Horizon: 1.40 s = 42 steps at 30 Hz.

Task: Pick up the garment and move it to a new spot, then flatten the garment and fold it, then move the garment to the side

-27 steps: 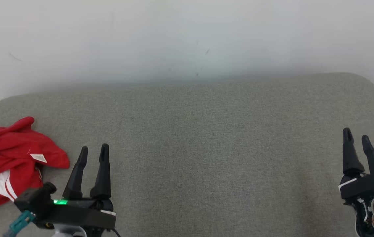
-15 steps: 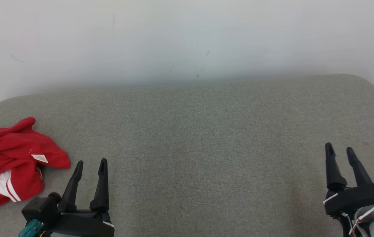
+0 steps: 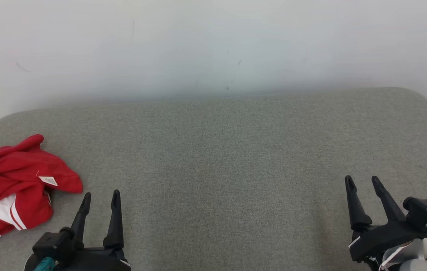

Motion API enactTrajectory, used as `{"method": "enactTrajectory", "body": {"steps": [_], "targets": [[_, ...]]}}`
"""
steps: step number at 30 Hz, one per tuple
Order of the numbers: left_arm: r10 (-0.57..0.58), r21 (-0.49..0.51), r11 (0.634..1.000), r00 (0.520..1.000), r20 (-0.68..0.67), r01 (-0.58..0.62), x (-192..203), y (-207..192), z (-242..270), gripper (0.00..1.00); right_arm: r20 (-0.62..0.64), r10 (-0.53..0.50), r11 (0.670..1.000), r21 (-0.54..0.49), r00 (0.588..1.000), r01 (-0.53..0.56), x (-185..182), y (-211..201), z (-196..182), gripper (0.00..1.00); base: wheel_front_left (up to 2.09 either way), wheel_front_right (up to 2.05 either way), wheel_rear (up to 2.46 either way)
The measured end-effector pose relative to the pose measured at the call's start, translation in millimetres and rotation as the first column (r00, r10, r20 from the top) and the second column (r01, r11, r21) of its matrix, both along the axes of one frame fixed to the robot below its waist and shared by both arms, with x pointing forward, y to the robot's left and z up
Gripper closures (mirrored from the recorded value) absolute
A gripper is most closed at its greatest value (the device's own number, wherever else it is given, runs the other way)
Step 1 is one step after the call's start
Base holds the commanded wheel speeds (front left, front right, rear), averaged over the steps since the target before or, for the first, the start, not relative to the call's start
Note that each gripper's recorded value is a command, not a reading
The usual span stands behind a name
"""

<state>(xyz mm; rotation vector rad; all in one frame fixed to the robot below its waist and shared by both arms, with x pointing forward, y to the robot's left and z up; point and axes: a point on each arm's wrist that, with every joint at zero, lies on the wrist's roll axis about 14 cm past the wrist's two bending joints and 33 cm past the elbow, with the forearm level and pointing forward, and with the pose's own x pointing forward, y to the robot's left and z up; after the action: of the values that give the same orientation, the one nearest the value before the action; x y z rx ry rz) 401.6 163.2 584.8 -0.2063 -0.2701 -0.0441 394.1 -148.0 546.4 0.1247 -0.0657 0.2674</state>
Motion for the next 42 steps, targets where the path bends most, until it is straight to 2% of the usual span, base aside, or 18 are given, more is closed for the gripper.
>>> {"method": "enactTrajectory", "body": {"steps": [19, 28, 42], "targets": [[0.046, 0.125, 0.991, 0.999, -0.028, -0.042, -1, 5, -6, 0.00, 0.016, 0.035, 0.994, -0.108, 0.999, -0.033, -17, 16, -9, 0.00, 0.00, 0.00, 0.00], [0.068, 0.137, 0.989, 0.997, -0.038, -0.062, -5, 9, -8, 0.00, 0.065, 0.022, 0.993, -0.118, 0.998, -0.014, -22, 18, -2, 0.00, 0.00, 0.00, 0.00], [0.094, 0.213, 0.973, 0.996, -0.006, -0.090, -9, 12, 0, 0.00, 0.135, 0.024, 0.988, -0.157, 0.991, -0.002, -29, 21, 13, 0.00, 0.00, 0.00, 0.00]]}}
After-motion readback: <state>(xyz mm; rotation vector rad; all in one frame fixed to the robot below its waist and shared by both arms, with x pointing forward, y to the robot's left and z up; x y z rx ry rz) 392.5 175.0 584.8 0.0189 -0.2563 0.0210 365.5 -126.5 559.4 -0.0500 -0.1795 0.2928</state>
